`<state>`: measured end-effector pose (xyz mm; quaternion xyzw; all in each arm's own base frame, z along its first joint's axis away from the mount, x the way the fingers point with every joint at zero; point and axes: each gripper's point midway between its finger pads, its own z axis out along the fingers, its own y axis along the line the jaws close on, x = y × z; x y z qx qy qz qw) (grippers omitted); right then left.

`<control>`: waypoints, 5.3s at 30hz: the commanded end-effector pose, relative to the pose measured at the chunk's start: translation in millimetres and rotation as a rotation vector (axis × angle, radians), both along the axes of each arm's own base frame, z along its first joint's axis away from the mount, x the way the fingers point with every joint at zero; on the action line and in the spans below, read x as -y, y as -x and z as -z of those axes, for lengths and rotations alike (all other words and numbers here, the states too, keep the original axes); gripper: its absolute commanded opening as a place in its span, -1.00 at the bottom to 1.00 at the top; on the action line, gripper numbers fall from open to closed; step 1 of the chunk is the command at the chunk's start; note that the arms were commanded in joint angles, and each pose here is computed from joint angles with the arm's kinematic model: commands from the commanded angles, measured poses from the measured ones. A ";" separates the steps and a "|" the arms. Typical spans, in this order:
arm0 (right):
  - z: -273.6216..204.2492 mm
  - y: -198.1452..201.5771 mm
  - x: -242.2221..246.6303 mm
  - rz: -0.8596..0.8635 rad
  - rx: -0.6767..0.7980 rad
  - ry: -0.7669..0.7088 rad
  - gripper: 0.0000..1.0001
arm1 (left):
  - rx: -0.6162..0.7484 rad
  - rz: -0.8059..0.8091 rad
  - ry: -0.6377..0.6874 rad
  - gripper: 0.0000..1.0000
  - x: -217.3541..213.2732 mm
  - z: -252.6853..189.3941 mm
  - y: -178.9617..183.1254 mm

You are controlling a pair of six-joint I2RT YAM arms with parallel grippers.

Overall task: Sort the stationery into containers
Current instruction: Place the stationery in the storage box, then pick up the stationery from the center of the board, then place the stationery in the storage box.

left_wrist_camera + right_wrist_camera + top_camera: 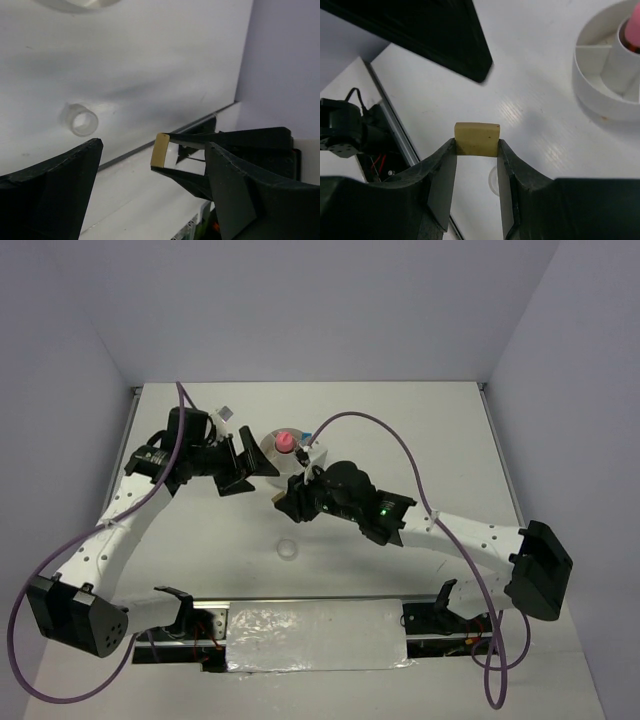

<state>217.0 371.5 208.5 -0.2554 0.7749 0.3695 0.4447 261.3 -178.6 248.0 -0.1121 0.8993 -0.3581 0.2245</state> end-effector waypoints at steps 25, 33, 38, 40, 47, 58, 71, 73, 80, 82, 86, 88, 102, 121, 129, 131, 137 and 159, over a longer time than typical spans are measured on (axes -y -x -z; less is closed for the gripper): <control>-52.4 -10.6 -21.0 -0.073 0.197 0.023 -0.10 | -0.028 0.240 0.278 -1.00 41.9 -18.5 19.2; -66.5 -10.5 31.5 0.078 0.174 -0.055 0.99 | 0.132 -0.074 -0.311 -1.00 -36.5 26.5 -73.7; -79.8 3.6 75.5 0.126 0.211 -0.069 0.99 | 0.195 -0.068 -0.416 -1.00 -43.3 75.3 -128.9; -80.9 12.8 92.9 0.138 0.211 -0.066 0.99 | 0.244 -0.049 -0.373 -1.00 -33.1 72.0 -150.5; -78.2 34.5 126.9 0.168 0.171 -0.098 1.00 | 0.279 -0.036 -0.369 -0.97 -22.8 69.9 -199.9; -82.4 36.8 147.3 0.222 0.177 -0.082 1.00 | 0.224 -0.035 -0.375 -0.65 -21.7 90.5 -205.8; -83.4 29.7 123.2 0.171 0.176 -0.073 0.99 | 0.225 -0.024 -0.358 0.22 -21.9 88.5 -192.3; -78.8 28.8 119.1 0.162 0.167 -0.063 0.99 | 0.231 -0.024 -0.357 0.28 -22.3 82.4 -191.0; 26.9 3.0 85.9 0.249 -0.104 0.203 0.99 | 0.222 -0.207 -0.409 0.60 -53.0 26.6 -172.7; 42.8 -4.1 79.5 0.336 -0.207 0.232 0.95 | 0.182 -0.273 -0.458 0.79 -69.7 15.9 -155.8; 90.1 -1.9 44.5 0.351 -0.355 0.324 0.45 | 0.120 -0.299 -0.488 0.86 -85.0 18.2 -111.2; 91.2 2.5 22.6 0.333 -0.370 0.331 0.39 | 0.134 -0.289 -0.474 0.86 -87.7 18.4 -88.3; 158.5 22.9 15.3 0.423 -0.460 0.525 0.03 | 0.091 -0.199 -0.439 0.89 -90.5 44.2 -13.1; 145.2 20.5 4.4 0.417 -0.455 0.450 -0.91 | -0.026 -0.089 -0.183 0.87 -47.6 75.5 30.4; 75.7 5.0 11.4 0.535 -0.408 0.304 -1.00 | 0.016 0.033 0.142 0.80 2.6 59.9 46.2; 61.8 1.0 10.5 0.548 -0.394 0.284 -1.00 | 0.035 0.038 0.173 0.78 9.9 52.4 45.9; 37.6 -2.2 7.5 0.563 -0.384 0.247 -1.00 | 0.075 0.028 0.166 0.69 15.6 53.7 35.8; 0.7 -5.9 -3.4 0.535 -0.385 0.134 -1.00 | 0.065 0.081 0.191 -0.47 34.1 58.3 29.5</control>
